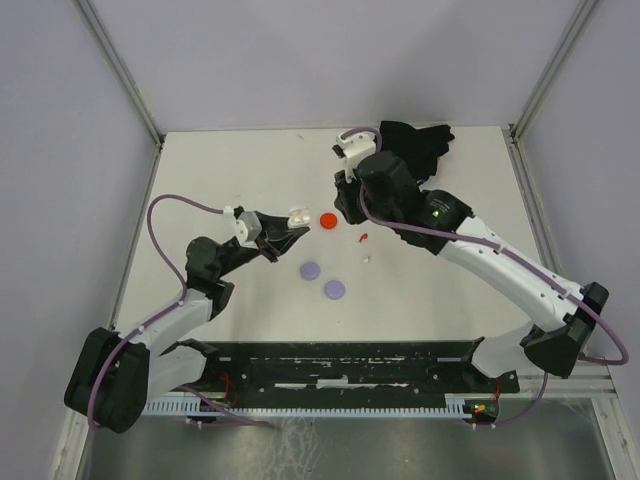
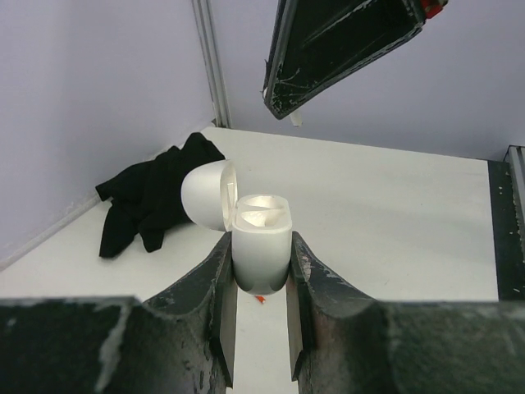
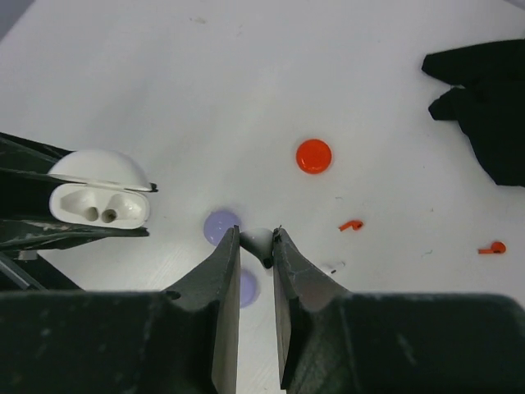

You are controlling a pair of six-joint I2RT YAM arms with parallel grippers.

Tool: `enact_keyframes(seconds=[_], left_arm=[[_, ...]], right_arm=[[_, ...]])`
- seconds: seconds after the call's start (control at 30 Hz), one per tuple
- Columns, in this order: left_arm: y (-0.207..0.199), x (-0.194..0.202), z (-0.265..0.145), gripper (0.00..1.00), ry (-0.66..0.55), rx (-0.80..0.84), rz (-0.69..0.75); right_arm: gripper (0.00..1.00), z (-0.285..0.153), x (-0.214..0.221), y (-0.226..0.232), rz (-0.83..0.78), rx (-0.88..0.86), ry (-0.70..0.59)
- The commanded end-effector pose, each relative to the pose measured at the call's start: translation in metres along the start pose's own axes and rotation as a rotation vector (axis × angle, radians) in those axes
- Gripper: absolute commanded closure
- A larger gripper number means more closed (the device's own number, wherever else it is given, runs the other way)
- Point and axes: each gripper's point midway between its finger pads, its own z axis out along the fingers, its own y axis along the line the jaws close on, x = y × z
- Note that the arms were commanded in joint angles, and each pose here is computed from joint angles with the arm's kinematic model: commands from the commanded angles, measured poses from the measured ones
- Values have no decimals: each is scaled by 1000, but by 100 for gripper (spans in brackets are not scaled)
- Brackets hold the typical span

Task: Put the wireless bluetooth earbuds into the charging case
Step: Place the earbud in the charging case.

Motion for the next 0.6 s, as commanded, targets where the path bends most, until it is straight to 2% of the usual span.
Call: enact_keyframes(seconds=[0.0, 0.27, 0.57], left_arm=[[3, -34, 12, 97, -90, 31, 158], [0, -42, 16, 97, -132, 31, 177], [-4, -49, 15, 97, -170, 18, 160]], right_arm=[[80, -28, -51, 26, 78, -95, -240], [82, -45, -69, 61, 133, -193, -395], [82, -47, -68, 84, 150, -236, -482]])
